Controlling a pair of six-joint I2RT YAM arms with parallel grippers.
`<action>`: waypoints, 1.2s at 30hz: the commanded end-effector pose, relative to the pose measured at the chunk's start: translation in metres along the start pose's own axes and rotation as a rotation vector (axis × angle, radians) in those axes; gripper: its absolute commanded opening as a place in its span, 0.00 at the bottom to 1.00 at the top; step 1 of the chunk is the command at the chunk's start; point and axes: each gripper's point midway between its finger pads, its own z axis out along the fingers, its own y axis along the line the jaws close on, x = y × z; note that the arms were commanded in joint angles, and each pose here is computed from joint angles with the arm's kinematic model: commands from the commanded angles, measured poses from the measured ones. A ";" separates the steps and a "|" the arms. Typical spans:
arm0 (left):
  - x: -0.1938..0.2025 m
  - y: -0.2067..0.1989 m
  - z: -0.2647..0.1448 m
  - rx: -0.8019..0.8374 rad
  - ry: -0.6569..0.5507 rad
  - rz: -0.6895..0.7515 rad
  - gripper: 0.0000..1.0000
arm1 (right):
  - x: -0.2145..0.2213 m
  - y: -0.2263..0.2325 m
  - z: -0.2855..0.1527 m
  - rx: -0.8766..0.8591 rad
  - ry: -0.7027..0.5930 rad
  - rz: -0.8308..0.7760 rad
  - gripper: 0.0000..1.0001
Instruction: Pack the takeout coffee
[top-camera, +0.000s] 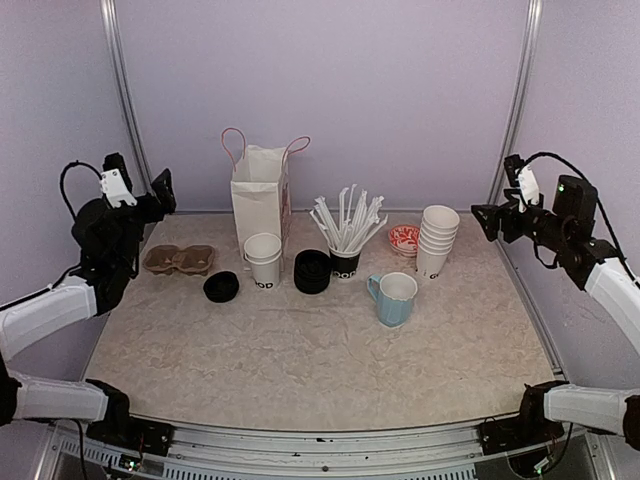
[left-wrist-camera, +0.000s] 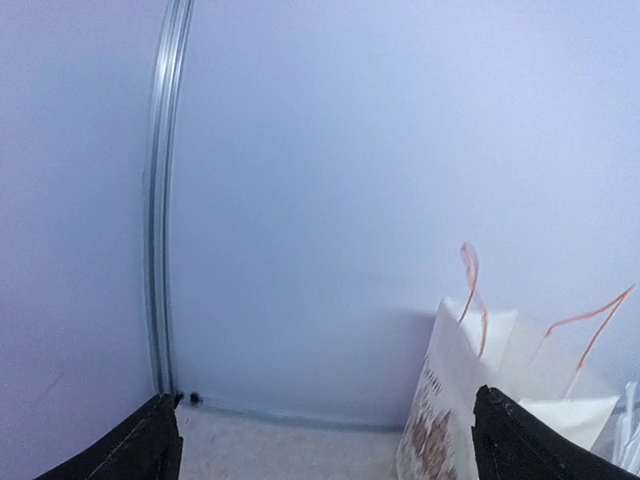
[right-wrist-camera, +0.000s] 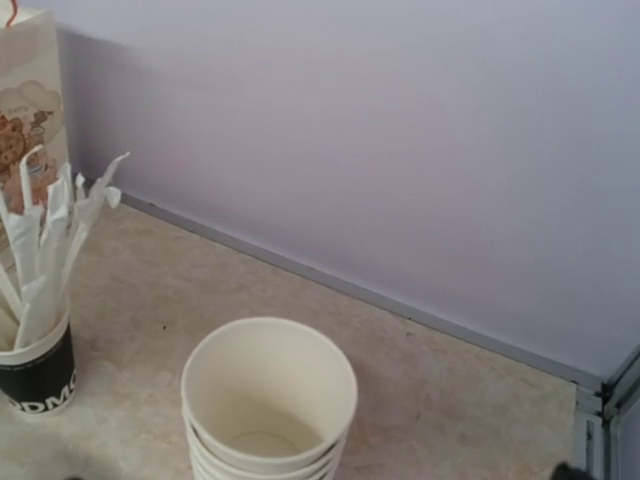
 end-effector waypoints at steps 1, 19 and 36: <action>-0.007 -0.050 -0.005 0.261 0.150 -0.038 0.99 | -0.003 0.016 -0.001 -0.080 -0.008 -0.021 1.00; 0.087 -0.225 -0.073 0.502 0.858 0.334 0.45 | 0.075 0.065 0.009 -0.352 0.109 -0.140 0.84; 0.197 -0.232 -0.026 0.381 1.115 0.400 0.30 | 0.093 0.073 0.012 -0.398 0.149 -0.148 0.83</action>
